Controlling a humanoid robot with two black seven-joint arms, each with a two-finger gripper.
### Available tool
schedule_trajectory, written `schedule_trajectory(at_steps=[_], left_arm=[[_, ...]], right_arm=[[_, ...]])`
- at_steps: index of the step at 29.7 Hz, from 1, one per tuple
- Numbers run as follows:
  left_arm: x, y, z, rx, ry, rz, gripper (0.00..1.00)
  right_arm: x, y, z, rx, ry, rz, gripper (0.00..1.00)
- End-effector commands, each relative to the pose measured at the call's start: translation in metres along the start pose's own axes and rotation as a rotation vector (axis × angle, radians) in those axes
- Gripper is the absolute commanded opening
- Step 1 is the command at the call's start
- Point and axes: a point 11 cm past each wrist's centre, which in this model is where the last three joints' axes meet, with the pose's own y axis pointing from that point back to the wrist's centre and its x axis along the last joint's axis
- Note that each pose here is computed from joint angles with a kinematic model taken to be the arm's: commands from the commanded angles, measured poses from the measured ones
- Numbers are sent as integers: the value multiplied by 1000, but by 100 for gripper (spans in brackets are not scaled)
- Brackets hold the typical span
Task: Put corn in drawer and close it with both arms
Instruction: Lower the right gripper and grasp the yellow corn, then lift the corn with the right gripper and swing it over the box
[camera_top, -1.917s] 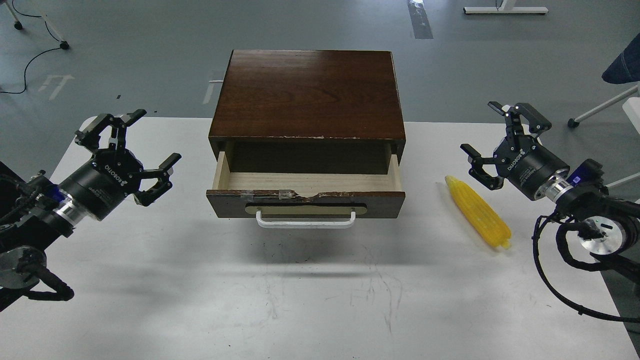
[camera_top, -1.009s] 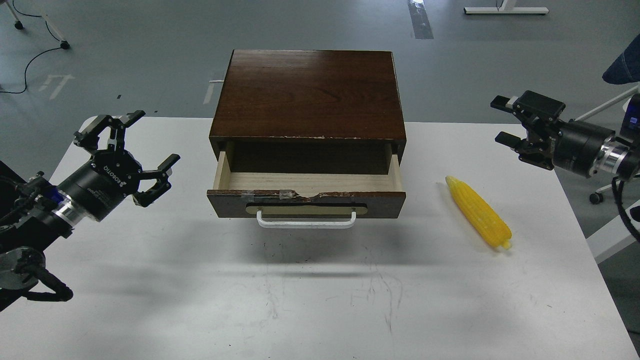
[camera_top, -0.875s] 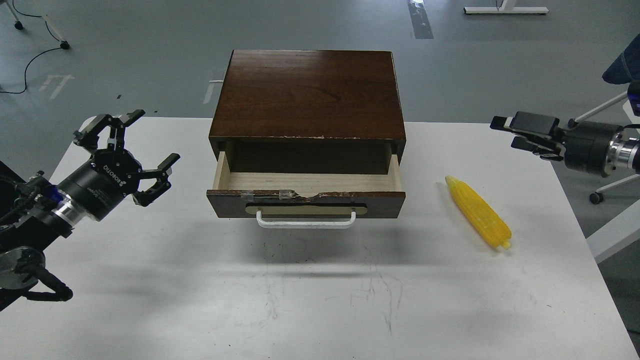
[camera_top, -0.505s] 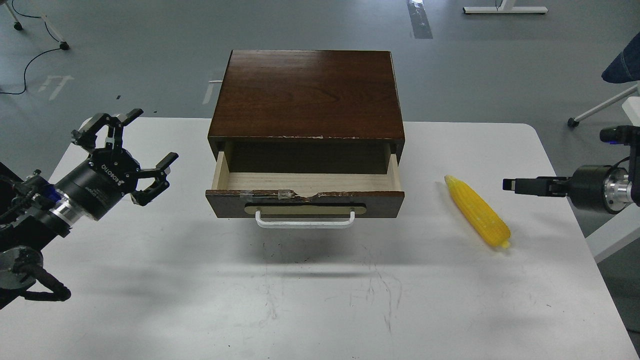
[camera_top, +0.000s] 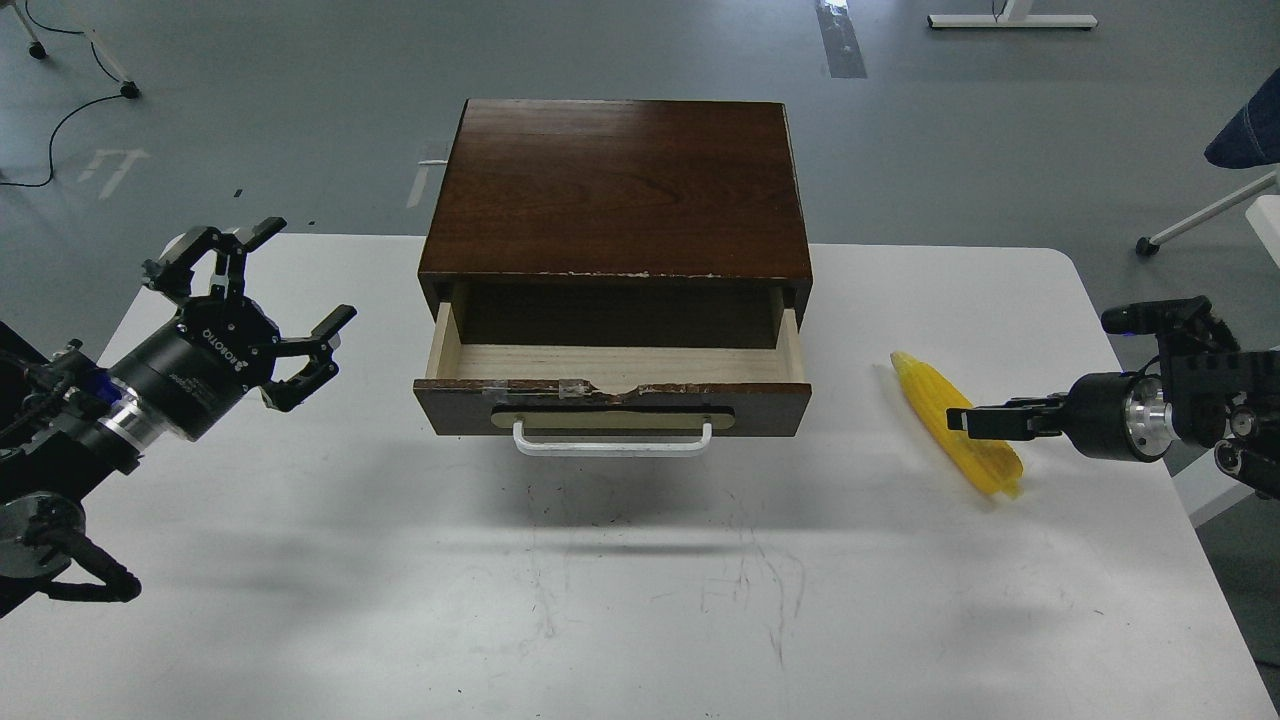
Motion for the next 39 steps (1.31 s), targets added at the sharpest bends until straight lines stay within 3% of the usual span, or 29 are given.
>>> schedule_trajectory(at_steps=[1, 2, 4, 6, 7, 9, 11, 12, 13, 14, 18, 20, 22, 28, 32, 39], left_arm=[[0, 0, 1, 0, -1, -1, 100], [0, 0, 1, 0, -1, -1, 100], [0, 0, 1, 0, -1, -1, 100], [0, 0, 1, 0, -1, -1, 100], [0, 0, 1, 0, -1, -1, 100], [0, 0, 1, -1, -1, -1, 100], [0, 0, 1, -1, -1, -1, 100], [0, 0, 1, -1, -1, -1, 100], [0, 1, 2, -1, -4, 0, 100], [0, 1, 2, -1, -3, -1, 100], [1, 2, 4, 0, -8, 1, 100], [0, 1, 4, -1, -8, -2, 100], [0, 2, 5, -1, -10, -1, 100], [0, 2, 5, 0, -12, -2, 100], [0, 2, 5, 0, -12, -2, 100], [3, 5, 11, 2, -28, 6, 100]], right_arm=[[-5, -2, 3, -13, 17, -12, 92], [-6, -2, 3, -14, 19, -12, 89], [-9, -2, 4, -15, 20, -19, 71], [-12, -8, -2, 0, 22, -30, 60], [-12, -8, -2, 0, 22, -30, 60], [-18, -15, -8, 18, 21, -45, 48], [-17, -15, -8, 18, 21, -44, 23], [-17, -15, -8, 18, 21, -44, 23], [-14, -14, -8, 17, 23, -38, 12], [-13, -13, -8, 18, 23, -35, 9], [14, 0, -9, 17, 26, 33, 8], [48, 14, -17, 35, 39, 110, 8], [98, 40, -38, 97, 24, 239, 8], [188, 100, -114, 278, 51, 410, 9], [214, 122, -164, 363, 136, 400, 9], [211, 98, -270, 442, 417, 213, 10]])
